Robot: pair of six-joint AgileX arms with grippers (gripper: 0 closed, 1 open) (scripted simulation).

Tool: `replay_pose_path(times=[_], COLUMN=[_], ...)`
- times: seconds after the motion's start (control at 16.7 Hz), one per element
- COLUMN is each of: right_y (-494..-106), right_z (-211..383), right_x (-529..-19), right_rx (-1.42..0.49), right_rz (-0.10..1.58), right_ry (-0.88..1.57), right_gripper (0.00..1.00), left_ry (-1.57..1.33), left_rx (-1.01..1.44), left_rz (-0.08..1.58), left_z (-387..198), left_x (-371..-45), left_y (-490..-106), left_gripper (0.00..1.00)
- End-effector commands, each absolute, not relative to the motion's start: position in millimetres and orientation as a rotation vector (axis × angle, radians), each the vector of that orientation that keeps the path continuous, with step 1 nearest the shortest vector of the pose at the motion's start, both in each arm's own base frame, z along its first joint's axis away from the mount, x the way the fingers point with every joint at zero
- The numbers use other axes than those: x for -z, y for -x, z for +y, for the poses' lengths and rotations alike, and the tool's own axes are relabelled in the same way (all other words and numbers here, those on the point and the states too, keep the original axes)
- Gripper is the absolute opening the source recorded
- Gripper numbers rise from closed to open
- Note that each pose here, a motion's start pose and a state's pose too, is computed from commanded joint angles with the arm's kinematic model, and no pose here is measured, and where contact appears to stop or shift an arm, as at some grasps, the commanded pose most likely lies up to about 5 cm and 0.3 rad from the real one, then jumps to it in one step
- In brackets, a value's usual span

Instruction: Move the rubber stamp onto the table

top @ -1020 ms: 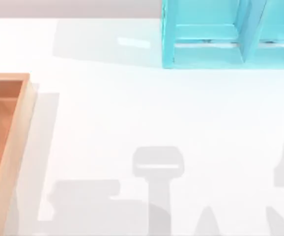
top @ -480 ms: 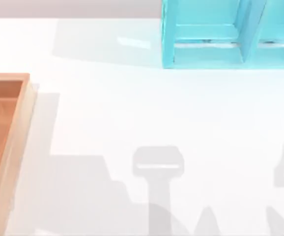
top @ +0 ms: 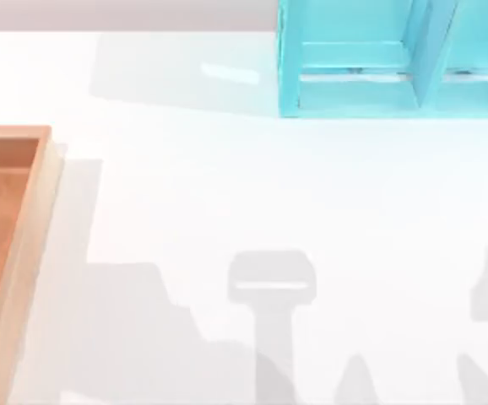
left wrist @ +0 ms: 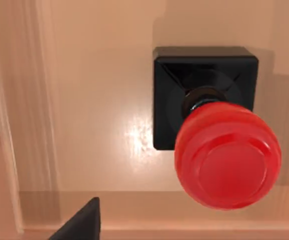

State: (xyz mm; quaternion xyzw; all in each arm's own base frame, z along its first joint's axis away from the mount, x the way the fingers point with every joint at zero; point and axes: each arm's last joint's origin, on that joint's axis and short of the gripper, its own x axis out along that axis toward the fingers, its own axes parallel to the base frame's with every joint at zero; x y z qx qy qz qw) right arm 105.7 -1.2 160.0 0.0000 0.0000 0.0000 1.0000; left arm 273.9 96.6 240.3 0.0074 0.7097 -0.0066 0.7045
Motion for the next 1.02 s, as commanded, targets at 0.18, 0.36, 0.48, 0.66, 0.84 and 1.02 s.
replay_pose_path(times=[0.18, 0.36, 0.48, 0.66, 0.84, 1.02], right_y=[-106, -106, -106, -106, -106, -106], right_z=[-1, -1, -1, -1, -1, -1], right_x=[-160, -160, -160, -160, -160, -160], right_rx=[0.0, 0.0, 0.0, 0.0, 0.0, 0.0], right_rz=[0.0, 0.0, 0.0, 0.0, 0.0, 0.0], right_ry=[0.0, 0.0, 0.0, 0.0, 0.0, 0.0], right_gripper=[1.0, 1.0, 1.0, 1.0, 1.0, 1.0], left_ry=[-0.018, -0.02, -0.018, -0.018, -0.018, -0.018], left_rx=[0.013, 0.011, 0.013, 0.013, 0.013, 0.013], left_rz=[1.574, 1.567, 1.571, 1.572, 1.572, 1.572], left_z=[98, 98, 97, 97, 97, 97], left_x=[-210, -177, -163, -160, -160, -160], left_y=[-276, -275, -272, -272, -272, -272], left_gripper=[1.0, 1.0, 1.0, 1.0, 0.92, 0.7])
